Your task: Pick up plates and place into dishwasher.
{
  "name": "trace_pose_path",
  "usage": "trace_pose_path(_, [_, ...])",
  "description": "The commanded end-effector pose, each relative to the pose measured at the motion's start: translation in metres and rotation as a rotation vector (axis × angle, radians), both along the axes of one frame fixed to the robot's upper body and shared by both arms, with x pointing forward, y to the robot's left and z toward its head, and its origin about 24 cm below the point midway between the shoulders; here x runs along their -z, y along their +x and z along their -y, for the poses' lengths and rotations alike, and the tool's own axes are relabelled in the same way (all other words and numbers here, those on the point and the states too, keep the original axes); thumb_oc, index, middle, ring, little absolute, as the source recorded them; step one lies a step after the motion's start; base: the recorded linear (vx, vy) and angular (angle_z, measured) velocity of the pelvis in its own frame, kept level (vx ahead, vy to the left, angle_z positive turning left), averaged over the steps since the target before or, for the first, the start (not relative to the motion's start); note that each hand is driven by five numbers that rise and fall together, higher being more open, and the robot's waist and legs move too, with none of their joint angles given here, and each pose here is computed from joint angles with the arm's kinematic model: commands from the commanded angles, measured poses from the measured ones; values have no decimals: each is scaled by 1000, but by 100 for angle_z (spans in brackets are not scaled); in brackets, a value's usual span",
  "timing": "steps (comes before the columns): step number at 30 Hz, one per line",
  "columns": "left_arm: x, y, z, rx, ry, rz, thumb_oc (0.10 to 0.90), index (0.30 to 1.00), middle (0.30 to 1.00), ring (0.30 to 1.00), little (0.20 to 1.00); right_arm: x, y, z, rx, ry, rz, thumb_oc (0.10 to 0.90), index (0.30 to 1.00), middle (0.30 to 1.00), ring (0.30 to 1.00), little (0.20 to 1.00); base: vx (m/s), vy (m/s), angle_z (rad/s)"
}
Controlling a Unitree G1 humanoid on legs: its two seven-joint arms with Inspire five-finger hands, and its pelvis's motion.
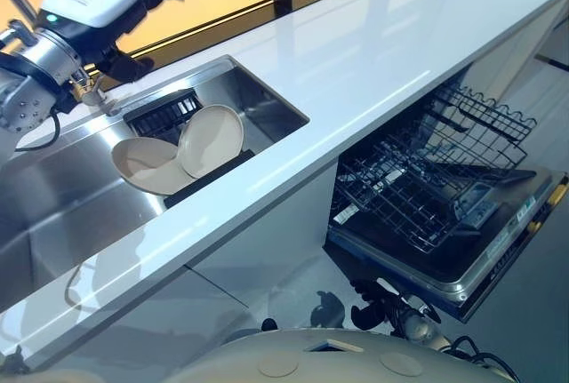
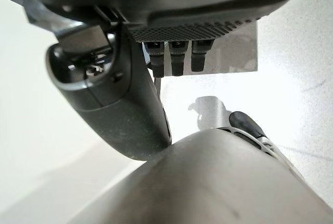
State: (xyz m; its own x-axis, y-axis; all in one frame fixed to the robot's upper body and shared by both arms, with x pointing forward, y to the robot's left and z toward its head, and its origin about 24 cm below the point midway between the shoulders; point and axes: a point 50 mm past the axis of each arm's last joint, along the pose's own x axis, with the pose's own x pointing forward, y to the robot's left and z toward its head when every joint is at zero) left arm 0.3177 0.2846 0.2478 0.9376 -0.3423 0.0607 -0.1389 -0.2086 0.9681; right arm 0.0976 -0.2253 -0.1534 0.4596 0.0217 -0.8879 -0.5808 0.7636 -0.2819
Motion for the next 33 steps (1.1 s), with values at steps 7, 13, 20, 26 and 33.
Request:
trace_pose_path(7, [-96,-6,-35,-195,57,211,800,900,900,900,900,-6,-15,34,-33,-90,-56,800,900,900,900,900,50,52,-18])
trace_pose_path(13, [-90,-1,-45,-268,63,128,800,900,900,900,900,-7,-14,33,-33,-90,-48,800,900,900,900,900,25,34,-17])
trace_pose_path(20, [-86,4,-52,-316,11,81,800,900,900,900,900,-10,-6,33,-51,-100,-25,800,900,900,900,900,7,49,-15])
trace_pose_path(26, [-79,10,-51,-341,-30,12,800,900,900,900,900,-13,0,34,-50,-106,-7,800,900,900,900,900,-2,37,-15])
trace_pose_path(33, [-72,17,-45,-341,-50,-47,800,900,900,900,900,-14,2,36,-30,-111,11,800,900,900,900,900,1,16,-6])
